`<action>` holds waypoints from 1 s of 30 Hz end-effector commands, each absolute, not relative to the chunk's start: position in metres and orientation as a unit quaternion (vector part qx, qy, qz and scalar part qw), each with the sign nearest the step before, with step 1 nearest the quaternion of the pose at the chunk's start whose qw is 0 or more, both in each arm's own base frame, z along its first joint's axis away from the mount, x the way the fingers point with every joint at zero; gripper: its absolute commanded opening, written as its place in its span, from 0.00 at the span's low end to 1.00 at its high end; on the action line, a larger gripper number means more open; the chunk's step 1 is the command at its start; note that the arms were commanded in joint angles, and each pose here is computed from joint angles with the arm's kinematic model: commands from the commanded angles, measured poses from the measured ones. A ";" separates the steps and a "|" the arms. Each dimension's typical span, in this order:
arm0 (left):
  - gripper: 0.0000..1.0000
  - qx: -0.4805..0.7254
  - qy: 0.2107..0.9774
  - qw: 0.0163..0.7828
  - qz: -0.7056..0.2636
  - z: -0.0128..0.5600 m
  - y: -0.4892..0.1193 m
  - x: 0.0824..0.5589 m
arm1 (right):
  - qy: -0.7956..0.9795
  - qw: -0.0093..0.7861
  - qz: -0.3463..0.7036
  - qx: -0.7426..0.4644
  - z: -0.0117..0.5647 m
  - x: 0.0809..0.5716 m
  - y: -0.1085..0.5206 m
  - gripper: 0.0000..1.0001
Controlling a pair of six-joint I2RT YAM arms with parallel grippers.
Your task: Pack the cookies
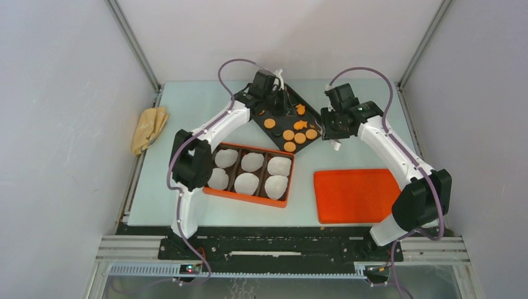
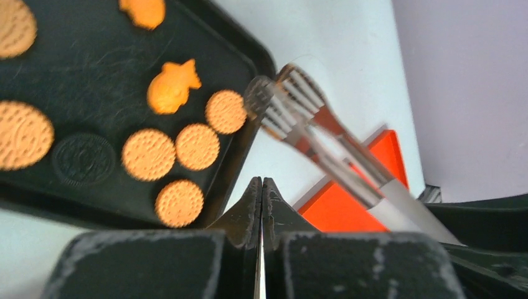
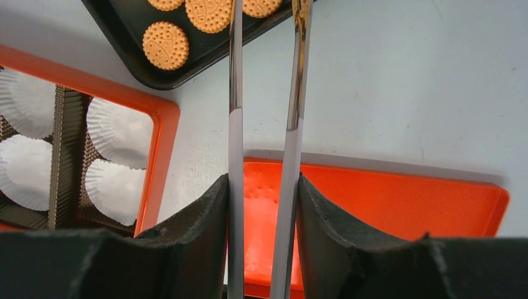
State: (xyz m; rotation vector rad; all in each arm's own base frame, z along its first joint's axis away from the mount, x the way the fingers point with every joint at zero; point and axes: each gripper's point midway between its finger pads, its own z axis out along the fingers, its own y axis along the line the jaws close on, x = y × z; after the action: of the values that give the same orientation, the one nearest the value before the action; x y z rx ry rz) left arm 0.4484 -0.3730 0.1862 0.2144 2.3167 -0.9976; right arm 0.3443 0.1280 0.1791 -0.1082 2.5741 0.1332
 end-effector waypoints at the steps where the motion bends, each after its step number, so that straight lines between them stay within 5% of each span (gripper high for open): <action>1: 0.00 0.063 0.865 0.365 -0.338 0.222 -0.342 0.442 | 0.939 0.337 0.017 -0.065 0.201 0.354 0.125 0.46; 13: 0.00 -0.019 0.875 0.438 -0.205 0.223 -0.246 0.399 | 0.935 0.341 0.002 -0.094 0.166 0.387 0.158 0.47; 22: 0.11 -0.020 0.874 0.445 -0.195 0.218 -0.229 0.380 | 0.930 0.356 0.001 -0.092 0.161 0.415 0.173 0.48; 30: 0.11 -0.014 0.876 0.440 -0.197 0.216 -0.231 0.378 | 0.932 0.351 -0.016 -0.083 0.148 0.442 0.180 0.48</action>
State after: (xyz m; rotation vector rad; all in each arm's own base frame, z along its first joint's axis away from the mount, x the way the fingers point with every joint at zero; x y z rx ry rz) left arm 0.3775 -0.2359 0.1994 -0.0454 2.2359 -0.4948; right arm 0.4200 0.1739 0.1322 -0.2451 2.4915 -0.0330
